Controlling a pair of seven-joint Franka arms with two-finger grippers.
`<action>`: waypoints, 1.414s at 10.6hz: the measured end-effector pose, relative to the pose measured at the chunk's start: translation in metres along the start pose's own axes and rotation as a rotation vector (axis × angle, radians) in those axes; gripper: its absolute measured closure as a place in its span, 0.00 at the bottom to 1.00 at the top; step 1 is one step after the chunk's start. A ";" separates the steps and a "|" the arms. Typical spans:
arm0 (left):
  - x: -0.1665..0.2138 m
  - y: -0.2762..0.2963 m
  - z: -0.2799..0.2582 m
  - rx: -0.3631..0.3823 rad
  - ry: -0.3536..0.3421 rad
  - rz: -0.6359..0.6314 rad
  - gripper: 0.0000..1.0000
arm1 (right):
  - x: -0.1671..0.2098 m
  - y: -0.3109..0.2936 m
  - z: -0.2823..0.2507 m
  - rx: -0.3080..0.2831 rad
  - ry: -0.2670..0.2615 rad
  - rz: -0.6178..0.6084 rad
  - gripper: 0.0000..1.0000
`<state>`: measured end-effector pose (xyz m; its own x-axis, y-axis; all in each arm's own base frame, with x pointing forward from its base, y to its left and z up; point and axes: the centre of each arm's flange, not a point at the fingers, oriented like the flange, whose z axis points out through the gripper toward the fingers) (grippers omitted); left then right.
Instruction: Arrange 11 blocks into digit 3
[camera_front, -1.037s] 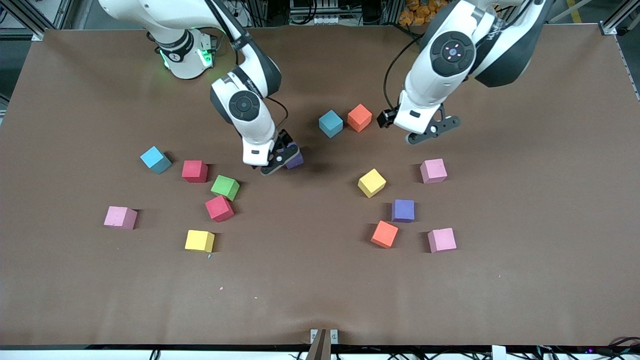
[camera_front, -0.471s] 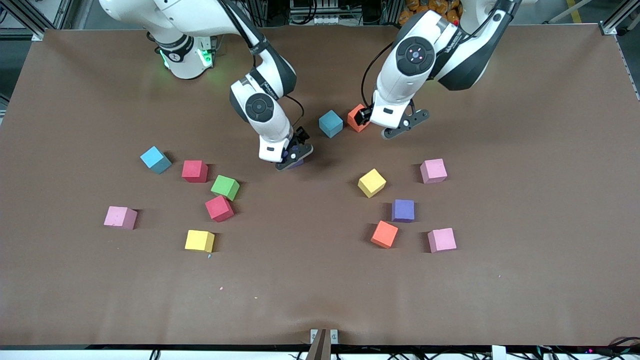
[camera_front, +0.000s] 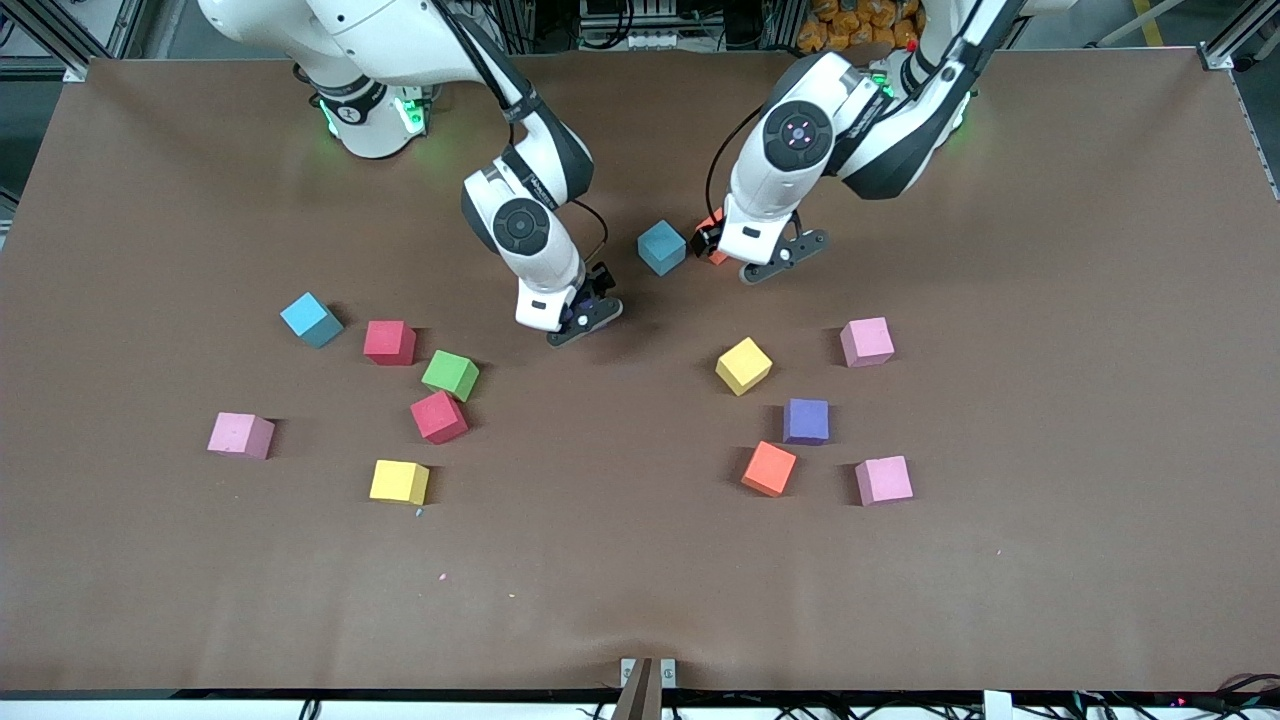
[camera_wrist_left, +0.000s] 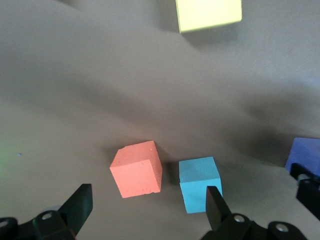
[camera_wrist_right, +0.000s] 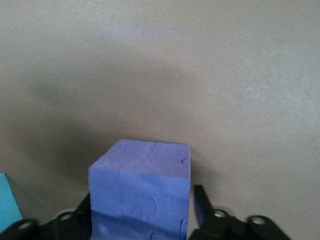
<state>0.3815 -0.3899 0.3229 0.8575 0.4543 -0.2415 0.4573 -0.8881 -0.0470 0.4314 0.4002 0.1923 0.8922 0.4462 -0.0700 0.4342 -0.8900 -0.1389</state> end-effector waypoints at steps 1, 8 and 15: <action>-0.004 0.003 0.006 0.001 -0.005 0.001 0.00 | 0.002 -0.001 -0.002 0.001 0.005 0.010 0.41; -0.066 0.037 0.068 -0.036 -0.030 -0.095 0.00 | -0.005 0.008 -0.053 0.008 -0.027 -0.205 0.41; -0.089 0.051 0.100 -0.080 -0.046 -0.168 0.00 | -0.075 0.023 -0.084 -0.073 -0.062 -0.747 0.41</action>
<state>0.3045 -0.4825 0.2452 0.7565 0.5904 -0.2812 0.6120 -0.7907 -0.0139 0.3850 0.3383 0.2776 0.3489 0.9364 -0.0386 0.9304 -0.3510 -0.1057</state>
